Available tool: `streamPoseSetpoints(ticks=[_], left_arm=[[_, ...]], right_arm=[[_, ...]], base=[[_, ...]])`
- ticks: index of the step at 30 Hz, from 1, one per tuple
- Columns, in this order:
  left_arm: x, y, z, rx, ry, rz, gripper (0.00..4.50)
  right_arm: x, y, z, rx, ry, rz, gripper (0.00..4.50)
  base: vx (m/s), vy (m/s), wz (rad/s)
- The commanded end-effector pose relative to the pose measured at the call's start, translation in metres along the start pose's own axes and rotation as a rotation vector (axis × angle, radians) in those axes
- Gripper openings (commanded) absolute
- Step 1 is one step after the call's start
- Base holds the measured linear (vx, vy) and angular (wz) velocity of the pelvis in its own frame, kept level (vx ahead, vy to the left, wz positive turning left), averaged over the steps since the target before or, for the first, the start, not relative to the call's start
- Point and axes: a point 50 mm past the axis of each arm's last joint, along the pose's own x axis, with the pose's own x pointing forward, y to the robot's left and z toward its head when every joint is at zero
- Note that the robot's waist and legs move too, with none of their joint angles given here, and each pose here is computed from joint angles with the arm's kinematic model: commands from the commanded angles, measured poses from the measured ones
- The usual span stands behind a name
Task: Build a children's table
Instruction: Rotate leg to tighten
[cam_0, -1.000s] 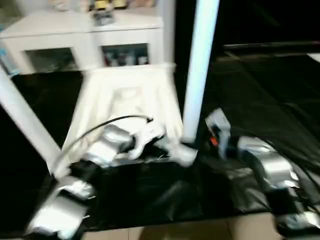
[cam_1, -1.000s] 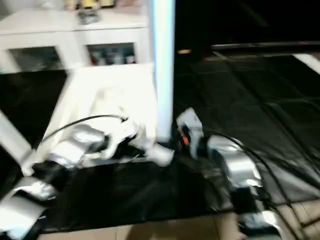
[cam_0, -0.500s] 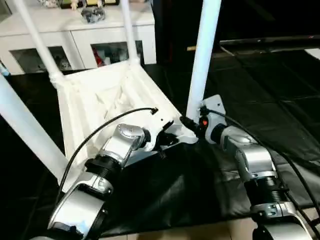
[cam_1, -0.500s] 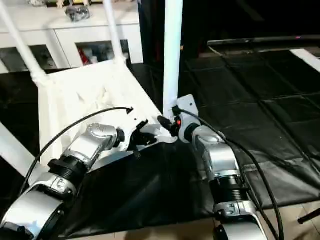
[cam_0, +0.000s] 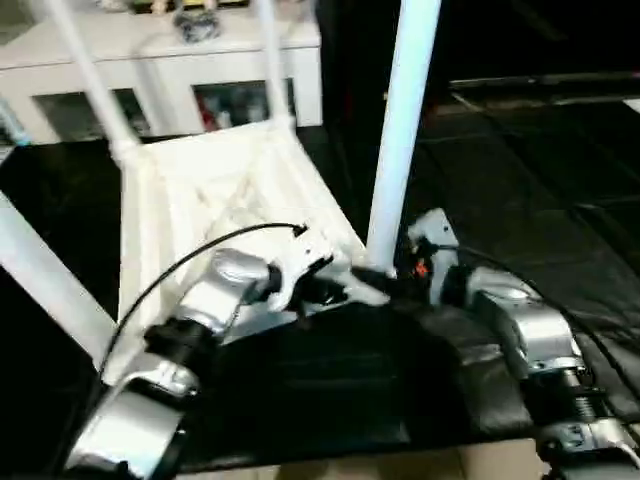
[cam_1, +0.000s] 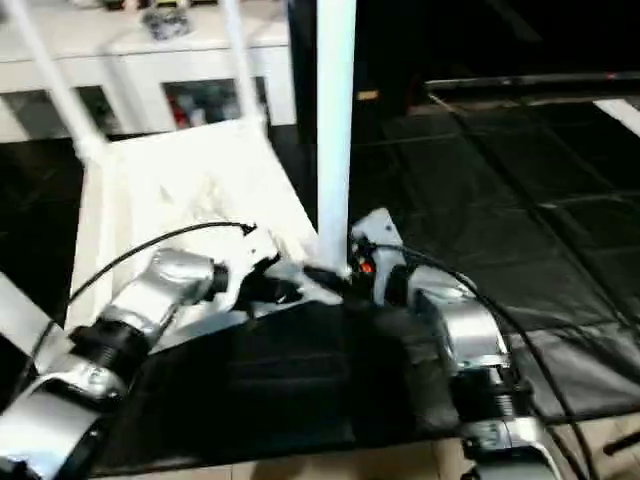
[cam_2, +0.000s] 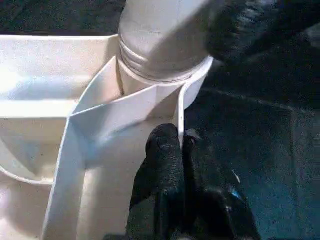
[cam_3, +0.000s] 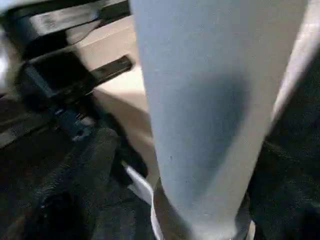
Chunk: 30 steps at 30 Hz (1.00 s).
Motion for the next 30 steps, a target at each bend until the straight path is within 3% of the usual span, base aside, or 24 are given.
streamPoseSetpoints(ticks=[1, 7, 18, 30], left_arm=[[-0.001, -0.005, 0.008, 0.085, -0.014, -0.091, 0.00], [-0.010, -0.014, 0.003, 0.176, 0.024, -0.248, 0.00], [-0.015, -0.026, -0.004, 0.280, 0.088, -0.404, 0.00], [-0.017, -0.031, -0.006, 0.308, 0.106, -0.440, 0.00]], right_arm=[[-0.003, 0.007, 0.001, -0.023, 0.002, 0.137, 4.13], [-0.022, 0.010, -0.001, -0.089, 0.069, 0.344, 4.13], [-0.026, 0.009, -0.004, -0.117, 0.107, 0.472, 4.13], [-0.025, 0.015, -0.004, -0.088, 0.110, 0.584, 3.12]], base=[[0.000, 0.000, 0.00], [0.000, 0.000, 0.00], [0.000, 0.000, 0.00], [0.000, 0.000, 0.00]])
